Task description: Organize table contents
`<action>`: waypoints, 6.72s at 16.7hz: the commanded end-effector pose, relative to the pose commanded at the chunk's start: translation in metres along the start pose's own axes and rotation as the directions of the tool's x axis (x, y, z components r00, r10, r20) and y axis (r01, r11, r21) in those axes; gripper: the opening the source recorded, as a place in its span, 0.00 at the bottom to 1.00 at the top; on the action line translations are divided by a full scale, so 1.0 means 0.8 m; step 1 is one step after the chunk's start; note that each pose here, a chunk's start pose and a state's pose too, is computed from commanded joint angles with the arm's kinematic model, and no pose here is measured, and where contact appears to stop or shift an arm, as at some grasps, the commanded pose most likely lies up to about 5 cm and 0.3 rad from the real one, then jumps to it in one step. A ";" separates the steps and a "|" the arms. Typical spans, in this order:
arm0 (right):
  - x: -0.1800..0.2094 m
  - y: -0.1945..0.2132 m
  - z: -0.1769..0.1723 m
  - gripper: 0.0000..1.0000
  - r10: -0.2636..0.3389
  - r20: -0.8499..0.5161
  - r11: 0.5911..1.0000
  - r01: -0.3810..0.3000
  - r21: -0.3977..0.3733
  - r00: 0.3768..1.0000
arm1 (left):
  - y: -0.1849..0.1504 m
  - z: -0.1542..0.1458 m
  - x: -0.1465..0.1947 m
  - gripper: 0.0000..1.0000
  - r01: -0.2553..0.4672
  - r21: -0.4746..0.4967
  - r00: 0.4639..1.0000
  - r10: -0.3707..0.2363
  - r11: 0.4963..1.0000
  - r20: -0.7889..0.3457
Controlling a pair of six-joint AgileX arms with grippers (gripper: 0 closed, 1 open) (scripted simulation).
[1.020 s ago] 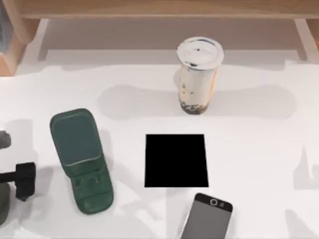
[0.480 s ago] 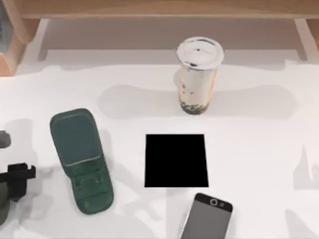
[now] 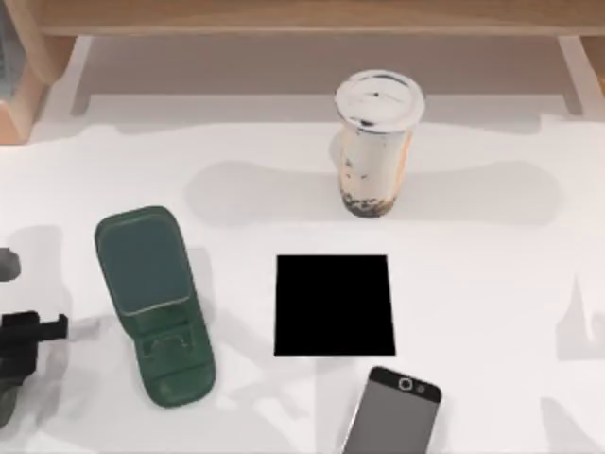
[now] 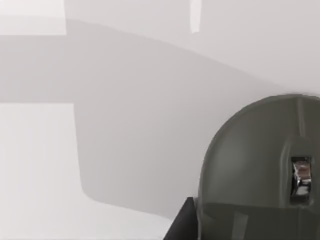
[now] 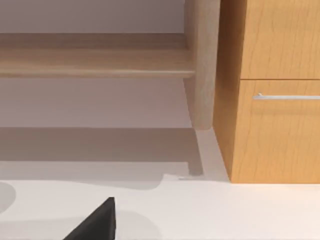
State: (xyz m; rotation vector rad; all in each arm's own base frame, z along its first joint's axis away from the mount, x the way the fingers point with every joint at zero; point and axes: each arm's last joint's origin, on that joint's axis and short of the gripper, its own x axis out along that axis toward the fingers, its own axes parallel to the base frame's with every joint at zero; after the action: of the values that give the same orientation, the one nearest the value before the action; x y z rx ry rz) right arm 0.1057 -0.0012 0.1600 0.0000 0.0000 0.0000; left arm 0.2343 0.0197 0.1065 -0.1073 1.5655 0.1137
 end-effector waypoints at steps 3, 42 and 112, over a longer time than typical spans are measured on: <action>0.000 0.000 0.000 1.00 0.000 0.000 1.000 0.000 0.000 1.000 | 0.000 0.002 -0.010 0.00 0.004 0.001 1.000 -0.004 1.000 0.020; 0.000 0.000 0.000 1.00 0.000 0.000 1.000 0.000 0.000 1.000 | -0.415 0.056 -0.049 0.00 0.006 0.167 1.000 -0.008 0.986 0.014; 0.000 0.000 0.000 1.00 0.000 0.000 1.000 0.000 0.000 1.000 | -0.436 -0.147 -0.004 1.00 0.005 0.501 1.000 -0.004 0.865 -0.003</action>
State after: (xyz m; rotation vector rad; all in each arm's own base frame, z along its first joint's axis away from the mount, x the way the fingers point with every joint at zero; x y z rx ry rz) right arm 0.1057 -0.0012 0.1600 0.0000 0.0000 0.0000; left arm 0.1670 -0.3425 0.1081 0.3016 1.5497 -0.3017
